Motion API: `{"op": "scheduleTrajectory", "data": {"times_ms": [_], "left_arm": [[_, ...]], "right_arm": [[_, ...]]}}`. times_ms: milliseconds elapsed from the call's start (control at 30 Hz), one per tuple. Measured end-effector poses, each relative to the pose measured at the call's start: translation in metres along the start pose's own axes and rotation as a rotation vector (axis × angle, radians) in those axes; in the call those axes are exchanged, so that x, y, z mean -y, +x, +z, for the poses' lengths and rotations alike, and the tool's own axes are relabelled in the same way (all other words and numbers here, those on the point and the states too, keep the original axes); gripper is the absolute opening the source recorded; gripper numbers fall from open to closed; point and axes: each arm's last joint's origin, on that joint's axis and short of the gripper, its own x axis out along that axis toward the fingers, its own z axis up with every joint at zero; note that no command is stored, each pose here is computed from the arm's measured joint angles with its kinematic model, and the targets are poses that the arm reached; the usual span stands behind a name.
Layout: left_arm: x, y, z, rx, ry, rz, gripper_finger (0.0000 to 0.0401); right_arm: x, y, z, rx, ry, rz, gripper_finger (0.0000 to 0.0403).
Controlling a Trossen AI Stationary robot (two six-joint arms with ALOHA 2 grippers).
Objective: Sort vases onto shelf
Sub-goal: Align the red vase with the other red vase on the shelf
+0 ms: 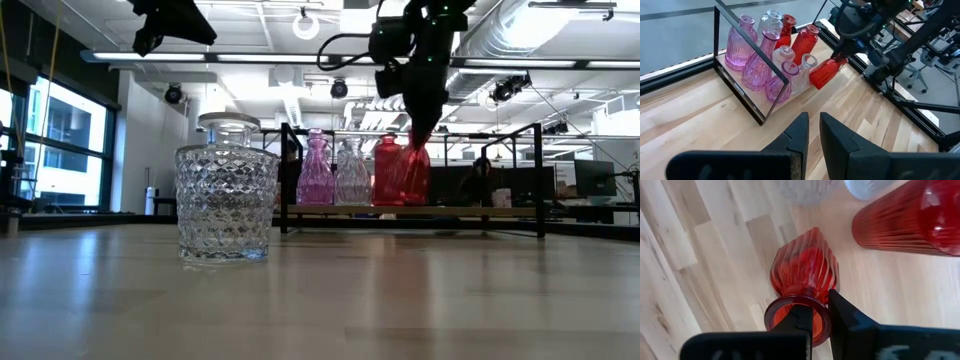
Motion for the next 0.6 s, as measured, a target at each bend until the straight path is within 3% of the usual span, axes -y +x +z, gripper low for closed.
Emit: {"op": "scheduleTrajectory", "data": {"times_ms": [367,600], "left_arm": [[0.000,0.000,0.000,0.000,0.000,0.000,0.0035],[0.000,0.000,0.000,-0.002,0.000,-0.004,0.0035]], "right_arm": [[0.007,-0.020,0.010,0.075,0.059,0.007,0.0005],[0.010,-0.021,0.007,0.046,0.084,0.025,0.0005]]}}
